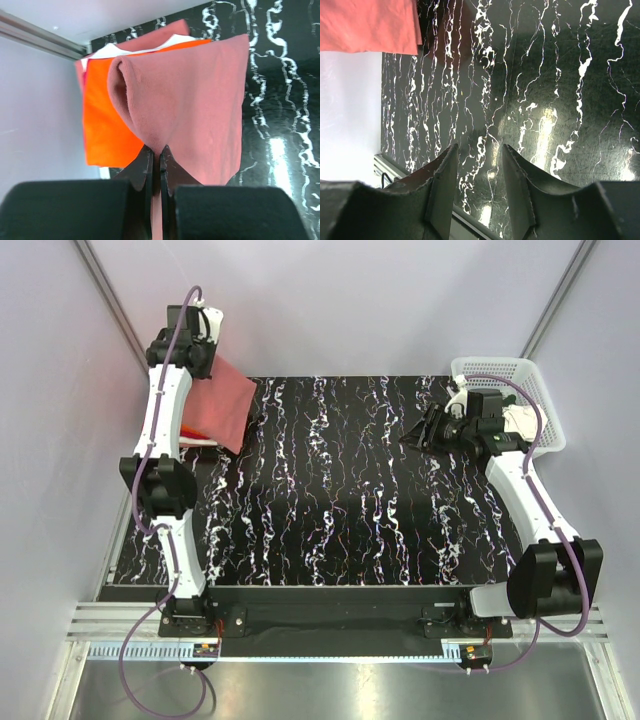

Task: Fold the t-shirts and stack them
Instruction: Neatly place the folded tshirt to the corner

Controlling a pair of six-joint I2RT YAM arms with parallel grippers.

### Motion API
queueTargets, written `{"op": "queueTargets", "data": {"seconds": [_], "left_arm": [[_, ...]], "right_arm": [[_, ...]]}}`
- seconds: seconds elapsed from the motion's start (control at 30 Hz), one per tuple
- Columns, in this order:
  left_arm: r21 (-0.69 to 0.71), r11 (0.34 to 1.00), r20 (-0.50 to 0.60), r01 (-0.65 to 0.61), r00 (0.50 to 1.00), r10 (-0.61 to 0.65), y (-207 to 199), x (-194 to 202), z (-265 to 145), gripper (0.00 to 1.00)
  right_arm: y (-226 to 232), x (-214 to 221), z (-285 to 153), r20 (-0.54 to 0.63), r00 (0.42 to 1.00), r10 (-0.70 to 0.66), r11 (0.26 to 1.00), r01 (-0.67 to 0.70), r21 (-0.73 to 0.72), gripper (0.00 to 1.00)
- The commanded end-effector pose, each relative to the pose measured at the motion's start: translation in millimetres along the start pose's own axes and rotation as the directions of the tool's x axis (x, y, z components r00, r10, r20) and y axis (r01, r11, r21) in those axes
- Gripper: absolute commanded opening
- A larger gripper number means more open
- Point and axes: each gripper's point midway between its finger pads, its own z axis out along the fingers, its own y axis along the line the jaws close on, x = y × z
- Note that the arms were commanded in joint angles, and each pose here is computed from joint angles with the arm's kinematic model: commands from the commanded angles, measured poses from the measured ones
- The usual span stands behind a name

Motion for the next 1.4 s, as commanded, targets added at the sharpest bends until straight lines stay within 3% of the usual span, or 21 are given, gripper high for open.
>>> {"op": "queueTargets", "data": {"seconds": [0.0, 0.3, 0.53, 0.6, 0.63, 0.67, 0.83, 0.9, 1.0, 1.2, 1.3, 1.37], "left_arm": [[-0.123, 0.992, 0.114, -0.023, 0.993, 0.038, 36, -36, -23, 0.00], [-0.260, 0.964, 0.131, 0.060, 0.991, -0.027, 103, -15, 20, 0.00], [-0.433, 0.901, 0.147, 0.018, 0.988, 0.051, 141, 0, 79, 0.00], [-0.455, 0.889, 0.135, 0.051, 0.991, 0.012, 149, 16, 102, 0.09], [-0.470, 0.879, 0.140, 0.083, 0.990, -0.019, 154, 20, 106, 0.23], [-0.483, 0.872, 0.115, 0.082, 0.993, -0.030, 156, 33, 118, 0.49], [-0.577, 0.811, 0.069, 0.094, 0.995, -0.066, 165, 52, 114, 0.57], [-0.597, 0.787, 0.131, 0.157, 0.987, -0.097, 172, 39, 92, 0.66], [-0.587, 0.778, 0.177, 0.225, 0.973, -0.148, 171, 32, 70, 0.78], [-0.499, 0.806, 0.218, 0.317, 0.947, -0.237, 138, 20, 38, 0.78], [-0.261, 0.917, 0.215, 0.300, 0.945, -0.247, 77, 15, 46, 0.77], [-0.200, 0.923, 0.217, 0.329, 0.933, -0.286, 65, 18, 44, 0.74]], "right_arm": [[13, -22, -2, 0.052, 0.998, -0.045, 0.998, 0.048, -0.048, 0.48], [7, -21, 1, 0.045, 0.998, -0.032, 0.998, 0.034, -0.044, 0.49], [-2, -17, 10, 0.017, 1.000, -0.014, 0.999, 0.015, -0.030, 0.49], [-4, -16, 13, 0.008, 1.000, -0.007, 1.000, 0.007, -0.030, 0.49], [-6, -17, 14, 0.010, 1.000, -0.006, 1.000, 0.006, -0.025, 0.49], [-8, -17, 15, 0.007, 1.000, -0.002, 1.000, 0.002, -0.020, 0.49], [-12, -18, 18, 0.005, 1.000, 0.004, 1.000, -0.004, -0.013, 0.50], [-11, -20, 15, 0.018, 1.000, -0.006, 1.000, 0.006, -0.007, 0.50], [-6, -24, 8, 0.040, 0.999, -0.029, 1.000, 0.029, -0.009, 0.51], [0, -22, 1, 0.047, 0.998, -0.039, 0.999, 0.041, -0.029, 0.52], [4, -18, -3, 0.048, 0.998, -0.043, 0.998, 0.044, -0.039, 0.54], [6, -18, -6, 0.054, 0.998, -0.045, 0.998, 0.047, -0.042, 0.55]]}}
